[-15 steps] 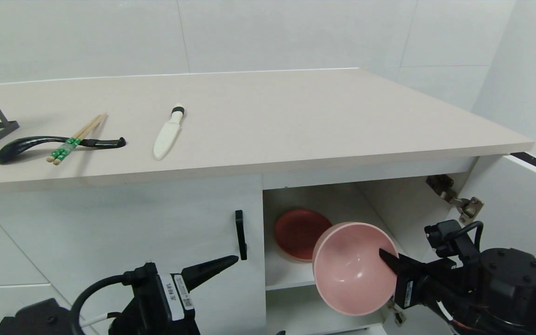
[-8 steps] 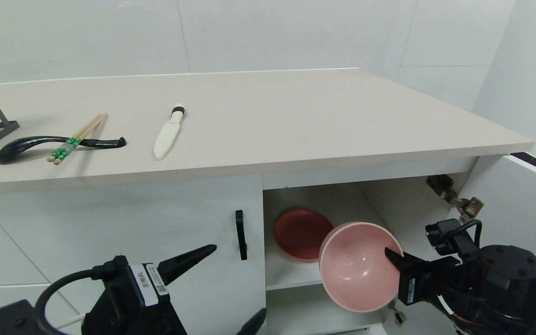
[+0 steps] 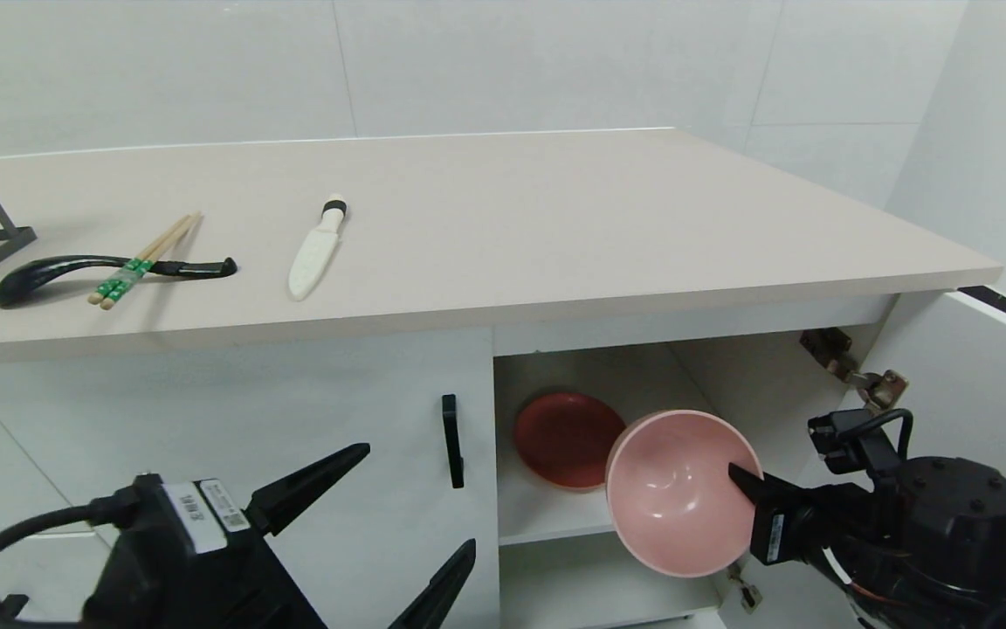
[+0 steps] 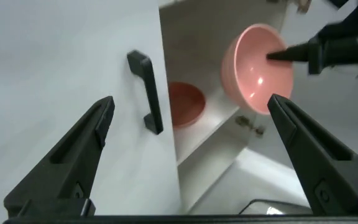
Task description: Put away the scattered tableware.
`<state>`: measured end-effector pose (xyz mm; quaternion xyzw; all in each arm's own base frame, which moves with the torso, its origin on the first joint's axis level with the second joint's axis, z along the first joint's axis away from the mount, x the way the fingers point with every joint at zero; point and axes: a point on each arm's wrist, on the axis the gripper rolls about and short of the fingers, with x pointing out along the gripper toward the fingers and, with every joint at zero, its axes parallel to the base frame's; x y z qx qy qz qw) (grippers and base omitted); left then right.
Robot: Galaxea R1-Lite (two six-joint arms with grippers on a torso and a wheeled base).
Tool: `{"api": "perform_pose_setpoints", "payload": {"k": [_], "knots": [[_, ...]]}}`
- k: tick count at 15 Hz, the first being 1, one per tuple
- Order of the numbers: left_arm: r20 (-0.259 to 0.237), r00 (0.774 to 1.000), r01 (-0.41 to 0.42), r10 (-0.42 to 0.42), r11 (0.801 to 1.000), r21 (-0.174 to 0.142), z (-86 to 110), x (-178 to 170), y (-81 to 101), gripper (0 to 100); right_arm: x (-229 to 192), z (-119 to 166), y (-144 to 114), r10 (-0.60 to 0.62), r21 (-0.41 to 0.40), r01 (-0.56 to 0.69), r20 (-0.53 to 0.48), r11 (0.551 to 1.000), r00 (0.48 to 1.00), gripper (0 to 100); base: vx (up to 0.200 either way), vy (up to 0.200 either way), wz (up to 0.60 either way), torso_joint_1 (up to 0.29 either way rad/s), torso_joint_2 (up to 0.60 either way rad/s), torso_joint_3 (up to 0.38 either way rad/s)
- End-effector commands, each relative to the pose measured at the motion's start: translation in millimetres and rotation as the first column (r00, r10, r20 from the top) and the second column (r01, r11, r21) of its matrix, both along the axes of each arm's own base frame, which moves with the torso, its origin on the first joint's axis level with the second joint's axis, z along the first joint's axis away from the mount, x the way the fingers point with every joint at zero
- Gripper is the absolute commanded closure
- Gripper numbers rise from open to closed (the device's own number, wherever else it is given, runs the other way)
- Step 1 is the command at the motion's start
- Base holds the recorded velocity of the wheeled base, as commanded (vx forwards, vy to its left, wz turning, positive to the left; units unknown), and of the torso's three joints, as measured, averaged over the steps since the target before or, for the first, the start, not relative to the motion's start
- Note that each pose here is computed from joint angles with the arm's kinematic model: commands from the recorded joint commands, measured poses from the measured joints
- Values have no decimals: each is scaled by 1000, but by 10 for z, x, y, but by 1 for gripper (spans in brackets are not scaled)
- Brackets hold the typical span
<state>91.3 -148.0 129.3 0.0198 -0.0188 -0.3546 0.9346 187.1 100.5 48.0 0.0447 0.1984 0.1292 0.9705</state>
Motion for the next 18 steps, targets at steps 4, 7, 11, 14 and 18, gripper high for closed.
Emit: {"api": "perform_pose_setpoints", "payload": {"k": [4,7,11,14,18], "knots": [[240,934,277,-266,961,-14,311,-43,309,0,22,-35,153,25,75,-23,-21,997,999,100,0,0,0,0,0,0],[218,889,362,-403,910,203,178,11,469,0,38,-104,187,34,62,-31,-43,998,999,100,0,0,0,0,0,0],[166,912,334,-376,913,232,157,-153,723,0,134,-158,255,37,64,-34,-41,997,999,100,0,0,0,0,0,0],[74,967,223,-245,949,224,69,-325,1004,0,326,-258,366,32,71,-30,-29,997,999,100,0,0,0,0,0,0],[58,990,118,-131,977,180,2,-542,1201,0,492,-323,464,36,76,-36,-4,996,999,100,0,0,0,0,0,0]]}}
